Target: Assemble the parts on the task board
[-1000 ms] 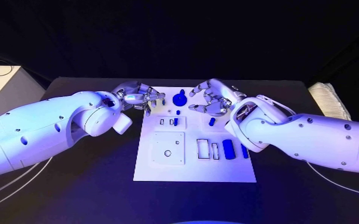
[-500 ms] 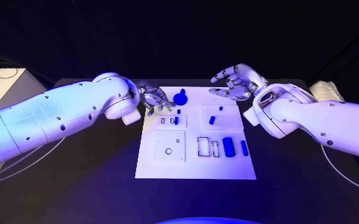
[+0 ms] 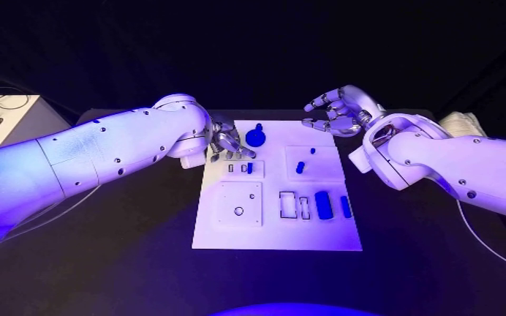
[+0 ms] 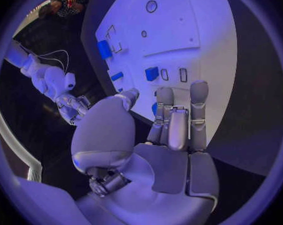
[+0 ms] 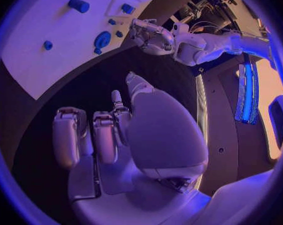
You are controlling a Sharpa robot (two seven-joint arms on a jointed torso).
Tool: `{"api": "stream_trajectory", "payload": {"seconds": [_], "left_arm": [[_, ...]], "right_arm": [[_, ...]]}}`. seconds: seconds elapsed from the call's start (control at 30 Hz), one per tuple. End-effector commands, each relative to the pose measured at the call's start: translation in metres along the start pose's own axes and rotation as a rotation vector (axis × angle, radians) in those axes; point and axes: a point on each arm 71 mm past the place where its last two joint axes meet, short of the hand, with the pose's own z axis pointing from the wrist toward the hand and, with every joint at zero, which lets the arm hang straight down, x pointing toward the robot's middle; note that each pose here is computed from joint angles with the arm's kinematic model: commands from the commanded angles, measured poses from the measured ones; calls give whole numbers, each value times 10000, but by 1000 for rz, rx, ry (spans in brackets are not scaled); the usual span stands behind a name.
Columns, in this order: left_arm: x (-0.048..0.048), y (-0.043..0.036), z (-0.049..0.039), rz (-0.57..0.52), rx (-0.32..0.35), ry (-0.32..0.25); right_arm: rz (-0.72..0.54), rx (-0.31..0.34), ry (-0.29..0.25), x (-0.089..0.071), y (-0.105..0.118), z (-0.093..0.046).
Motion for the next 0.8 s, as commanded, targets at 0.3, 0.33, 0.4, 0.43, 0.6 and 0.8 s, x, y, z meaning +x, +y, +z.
{"api": "stream_trajectory", "payload": {"seconds": [0.3,0.33,0.4,0.43,0.6,0.8], "left_arm": [[58,-95,54,88,-26,66],[62,-105,63,91,-26,71],[68,-118,73,94,-27,75],[69,-122,77,94,-27,76],[75,-140,94,97,-28,82],[81,-151,119,96,-31,90]], "right_arm": [[0,6,11,-2,-9,19],[-1,7,12,-1,-9,21],[-1,8,14,2,-9,24],[-1,9,15,4,-10,25],[-2,15,23,12,-13,31],[-3,19,28,19,-14,35]]}}
